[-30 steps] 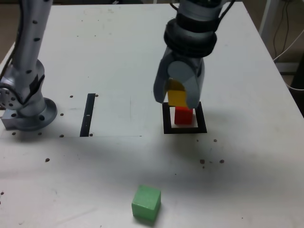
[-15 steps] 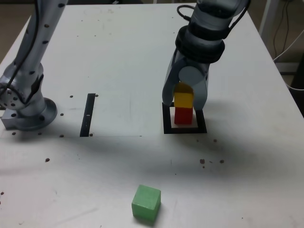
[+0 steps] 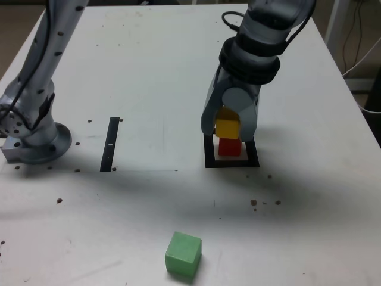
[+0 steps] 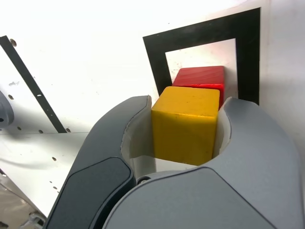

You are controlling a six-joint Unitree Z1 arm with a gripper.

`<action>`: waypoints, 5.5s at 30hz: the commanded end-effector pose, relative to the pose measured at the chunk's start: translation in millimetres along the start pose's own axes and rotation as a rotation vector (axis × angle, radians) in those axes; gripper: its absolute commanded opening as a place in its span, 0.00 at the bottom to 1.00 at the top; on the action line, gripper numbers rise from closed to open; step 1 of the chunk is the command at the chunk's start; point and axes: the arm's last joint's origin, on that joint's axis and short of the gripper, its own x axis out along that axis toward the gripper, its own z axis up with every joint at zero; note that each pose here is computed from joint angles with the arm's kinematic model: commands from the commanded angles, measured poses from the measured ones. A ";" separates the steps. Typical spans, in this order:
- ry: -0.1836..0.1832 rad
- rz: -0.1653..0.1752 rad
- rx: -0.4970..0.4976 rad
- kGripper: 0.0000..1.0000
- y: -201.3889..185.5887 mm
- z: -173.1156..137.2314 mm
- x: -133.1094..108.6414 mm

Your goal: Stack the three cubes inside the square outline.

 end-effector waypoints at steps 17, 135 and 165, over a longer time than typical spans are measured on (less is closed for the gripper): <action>0.001 -0.017 0.020 0.96 1.4 -3.0 1.2; -0.017 -0.003 0.113 0.28 -246.8 -20.9 50.8; -0.055 0.023 0.091 0.28 -222.9 -45.4 18.1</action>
